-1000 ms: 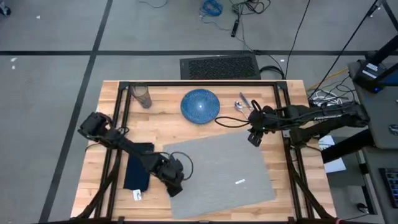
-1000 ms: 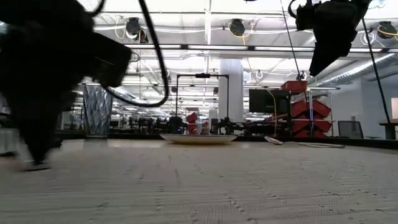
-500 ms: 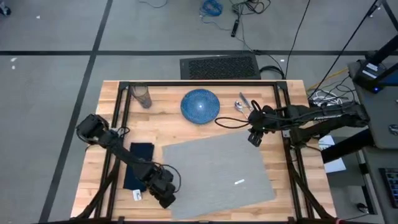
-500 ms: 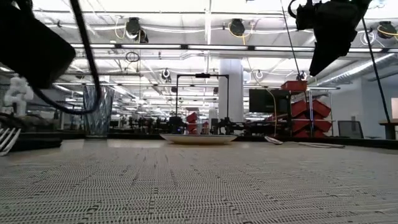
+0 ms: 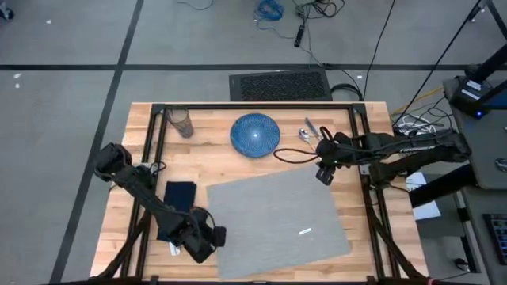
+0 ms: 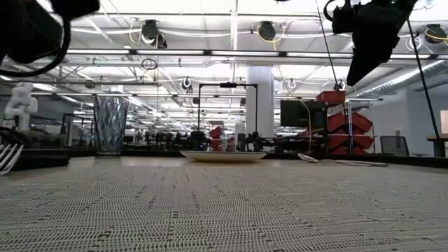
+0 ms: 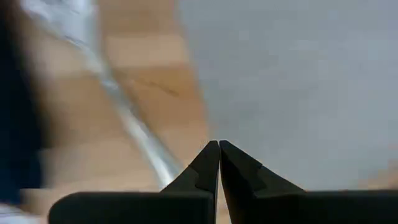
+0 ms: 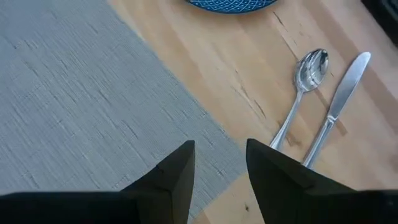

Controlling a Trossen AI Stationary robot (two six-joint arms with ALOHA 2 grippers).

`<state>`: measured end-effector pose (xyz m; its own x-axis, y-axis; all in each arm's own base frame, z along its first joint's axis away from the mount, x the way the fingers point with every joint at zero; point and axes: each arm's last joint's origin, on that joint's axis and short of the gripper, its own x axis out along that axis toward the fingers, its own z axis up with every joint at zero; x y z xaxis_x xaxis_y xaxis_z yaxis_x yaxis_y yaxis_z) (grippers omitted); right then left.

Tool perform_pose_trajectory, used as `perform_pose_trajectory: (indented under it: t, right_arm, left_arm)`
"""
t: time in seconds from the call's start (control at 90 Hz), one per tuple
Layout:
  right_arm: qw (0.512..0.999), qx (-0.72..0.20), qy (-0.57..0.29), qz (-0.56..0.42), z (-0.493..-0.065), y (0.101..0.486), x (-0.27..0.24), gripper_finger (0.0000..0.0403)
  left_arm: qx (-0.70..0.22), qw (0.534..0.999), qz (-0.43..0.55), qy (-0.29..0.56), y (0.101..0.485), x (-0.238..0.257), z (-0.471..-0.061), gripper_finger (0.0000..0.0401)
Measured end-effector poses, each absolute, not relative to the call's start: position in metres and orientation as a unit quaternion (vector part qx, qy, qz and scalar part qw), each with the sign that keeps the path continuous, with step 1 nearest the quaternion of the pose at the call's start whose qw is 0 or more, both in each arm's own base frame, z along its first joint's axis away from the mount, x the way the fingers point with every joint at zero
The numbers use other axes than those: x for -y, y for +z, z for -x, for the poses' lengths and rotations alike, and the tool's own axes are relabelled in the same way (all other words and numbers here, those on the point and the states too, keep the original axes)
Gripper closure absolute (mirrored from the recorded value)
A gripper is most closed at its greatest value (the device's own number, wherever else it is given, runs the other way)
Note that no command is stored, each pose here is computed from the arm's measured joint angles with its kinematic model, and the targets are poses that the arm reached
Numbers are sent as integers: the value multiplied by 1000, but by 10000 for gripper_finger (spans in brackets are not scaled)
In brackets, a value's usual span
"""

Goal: Set table place
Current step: Put the silver fork on the blue table napkin

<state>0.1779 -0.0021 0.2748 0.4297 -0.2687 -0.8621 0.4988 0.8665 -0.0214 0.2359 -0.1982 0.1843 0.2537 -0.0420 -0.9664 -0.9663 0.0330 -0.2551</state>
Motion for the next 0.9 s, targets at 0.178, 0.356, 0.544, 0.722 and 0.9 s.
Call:
perform_pose_trajectory:
  t: [0.178,0.356,0.544,0.722,0.9]
  right_arm:
    - [835,-483,-235,-119,-178,275,6,273]
    - [839,-484,-227,-106,-178,275,6,273]
    - [840,-483,-226,-105,-179,275,6,273]
    - [839,-481,-229,-112,-179,275,6,273]
    - [839,-480,-229,-112,-179,275,6,273]
  left_arm:
    - [-473,536,521,466,188,183,-235,401]
    - [-502,582,501,397,190,186,-242,401]
    - [-488,585,501,411,190,183,-243,401]
    - [-466,548,523,458,188,180,-240,401]
    - [-479,552,513,451,186,181,-237,401]
